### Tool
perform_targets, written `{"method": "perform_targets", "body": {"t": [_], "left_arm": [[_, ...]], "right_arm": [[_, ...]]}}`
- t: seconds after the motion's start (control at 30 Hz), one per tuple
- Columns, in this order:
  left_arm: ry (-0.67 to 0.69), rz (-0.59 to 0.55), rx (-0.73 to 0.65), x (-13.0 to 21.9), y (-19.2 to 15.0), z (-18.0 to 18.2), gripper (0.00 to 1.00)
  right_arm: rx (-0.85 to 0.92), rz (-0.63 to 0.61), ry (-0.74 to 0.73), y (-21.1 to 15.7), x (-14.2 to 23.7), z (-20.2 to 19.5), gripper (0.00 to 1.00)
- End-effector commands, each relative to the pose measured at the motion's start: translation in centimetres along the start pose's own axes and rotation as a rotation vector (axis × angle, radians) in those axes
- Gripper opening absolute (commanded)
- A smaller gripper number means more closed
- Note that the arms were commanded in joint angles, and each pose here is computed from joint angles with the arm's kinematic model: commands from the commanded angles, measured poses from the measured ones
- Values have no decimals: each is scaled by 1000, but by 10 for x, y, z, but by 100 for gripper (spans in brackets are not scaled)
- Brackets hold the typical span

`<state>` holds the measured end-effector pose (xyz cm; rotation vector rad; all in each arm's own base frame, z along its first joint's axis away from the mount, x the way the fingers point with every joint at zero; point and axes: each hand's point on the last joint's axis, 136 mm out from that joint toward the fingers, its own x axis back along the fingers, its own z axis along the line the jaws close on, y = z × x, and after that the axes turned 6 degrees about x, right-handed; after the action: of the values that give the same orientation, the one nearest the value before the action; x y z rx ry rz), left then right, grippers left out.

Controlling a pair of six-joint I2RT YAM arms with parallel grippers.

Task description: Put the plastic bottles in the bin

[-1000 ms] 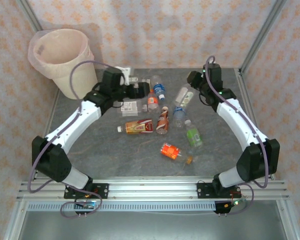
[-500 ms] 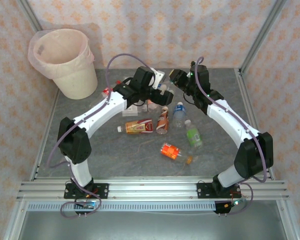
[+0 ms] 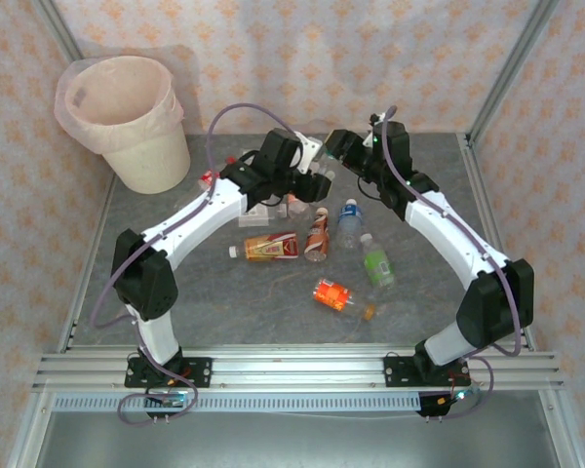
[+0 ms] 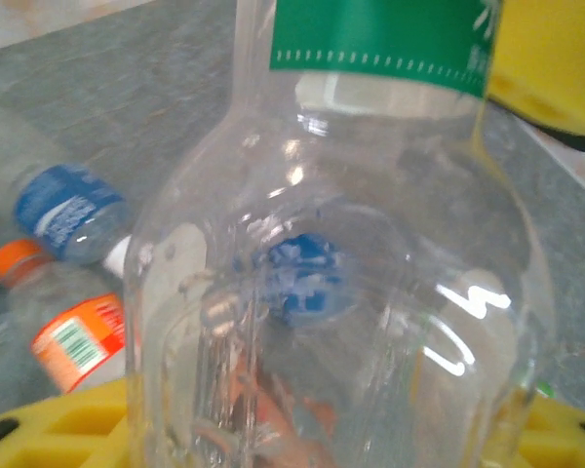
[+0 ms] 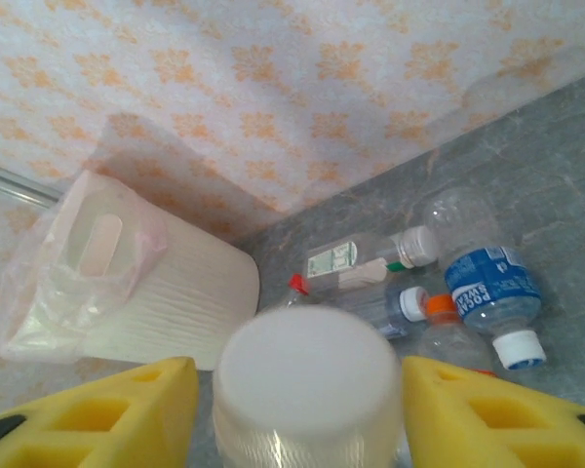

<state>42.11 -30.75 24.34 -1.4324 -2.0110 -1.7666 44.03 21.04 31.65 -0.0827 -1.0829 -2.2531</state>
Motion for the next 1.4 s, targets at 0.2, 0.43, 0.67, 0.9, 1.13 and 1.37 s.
{"method": "perform_targets", "body": {"t": [0.2, 0.43, 0.67, 0.9, 1.13, 1.37], "left_arm": [[308, -250, 218, 76, 36, 102, 46], [588, -464, 281, 161, 75, 170, 46], [944, -690, 196, 255, 140, 215, 46], [1065, -833, 273, 323, 185, 285, 46], [1209, -763, 389, 336, 173, 367, 46], [1369, -644, 452, 328, 136, 435, 47]], "right_arm": [[118, -164, -18, 36, 60, 20, 99], [155, -250, -303, 21, 90, -49, 99], [168, -221, -362, 15, 95, -60, 99], [172, -240, -338, 24, 98, -50, 99], [182, -242, -359, 26, 103, -51, 99], [189, -240, -362, 29, 106, -48, 99]]}}
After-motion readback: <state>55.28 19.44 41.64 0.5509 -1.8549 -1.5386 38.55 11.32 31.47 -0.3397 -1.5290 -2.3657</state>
